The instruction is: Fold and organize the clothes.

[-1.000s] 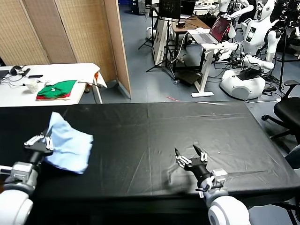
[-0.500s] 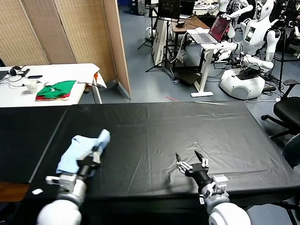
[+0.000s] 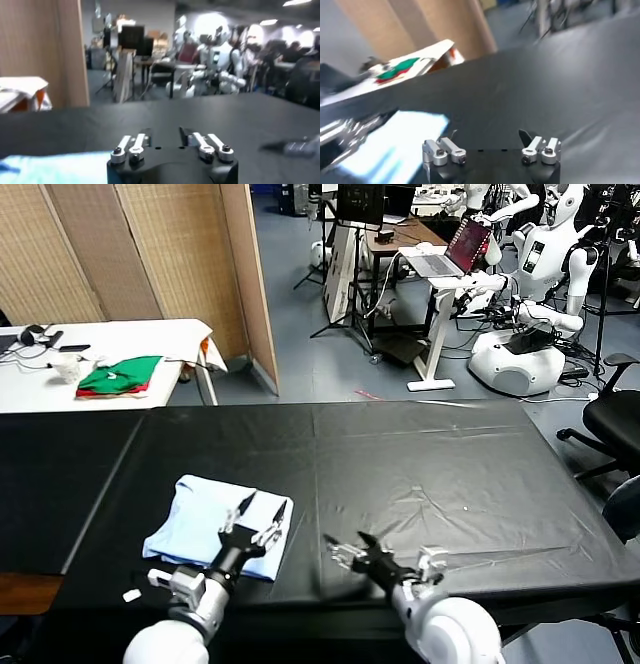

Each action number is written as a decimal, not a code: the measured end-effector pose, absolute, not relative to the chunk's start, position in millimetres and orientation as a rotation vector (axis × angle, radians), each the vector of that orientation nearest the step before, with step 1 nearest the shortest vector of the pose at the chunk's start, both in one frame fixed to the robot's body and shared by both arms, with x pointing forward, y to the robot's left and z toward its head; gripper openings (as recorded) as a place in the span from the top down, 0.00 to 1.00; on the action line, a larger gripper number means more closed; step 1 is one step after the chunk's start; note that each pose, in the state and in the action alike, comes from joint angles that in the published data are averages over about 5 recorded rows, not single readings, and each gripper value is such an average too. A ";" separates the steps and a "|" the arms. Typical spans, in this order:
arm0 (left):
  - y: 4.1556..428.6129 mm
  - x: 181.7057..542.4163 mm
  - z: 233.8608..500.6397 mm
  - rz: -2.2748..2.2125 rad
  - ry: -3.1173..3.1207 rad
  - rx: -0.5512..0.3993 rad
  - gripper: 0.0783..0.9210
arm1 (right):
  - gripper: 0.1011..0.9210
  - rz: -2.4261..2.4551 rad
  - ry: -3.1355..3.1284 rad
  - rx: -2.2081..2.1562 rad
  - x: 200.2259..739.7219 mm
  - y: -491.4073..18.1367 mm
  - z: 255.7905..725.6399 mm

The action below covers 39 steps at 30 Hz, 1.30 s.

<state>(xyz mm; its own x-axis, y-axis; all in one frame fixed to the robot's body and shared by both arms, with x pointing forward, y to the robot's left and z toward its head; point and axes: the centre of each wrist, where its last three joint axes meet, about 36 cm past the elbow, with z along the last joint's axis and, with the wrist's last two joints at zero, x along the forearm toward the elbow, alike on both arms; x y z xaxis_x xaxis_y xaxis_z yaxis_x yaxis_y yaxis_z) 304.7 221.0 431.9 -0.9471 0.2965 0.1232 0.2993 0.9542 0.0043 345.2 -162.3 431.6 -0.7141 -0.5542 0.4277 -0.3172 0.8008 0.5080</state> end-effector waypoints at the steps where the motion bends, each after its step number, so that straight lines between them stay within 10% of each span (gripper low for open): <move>1: 223.8 304.8 432.8 -0.046 -2.991 -0.442 0.06 | 0.02 -0.548 -2.396 0.662 349.0 -156.2 429.4; 13: 244.3 293.2 430.7 -0.179 -3.027 -0.270 0.02 | 0.07 -0.552 -2.288 0.786 381.9 -101.9 397.5; 27: 255.1 284.0 432.2 -0.205 -3.033 -0.182 0.02 | 0.94 -0.524 -2.304 0.765 389.7 -109.9 391.9; 39: 256.5 285.5 424.3 -0.204 -3.031 -0.161 0.02 | 0.95 -0.310 -2.464 0.625 398.2 -165.3 429.0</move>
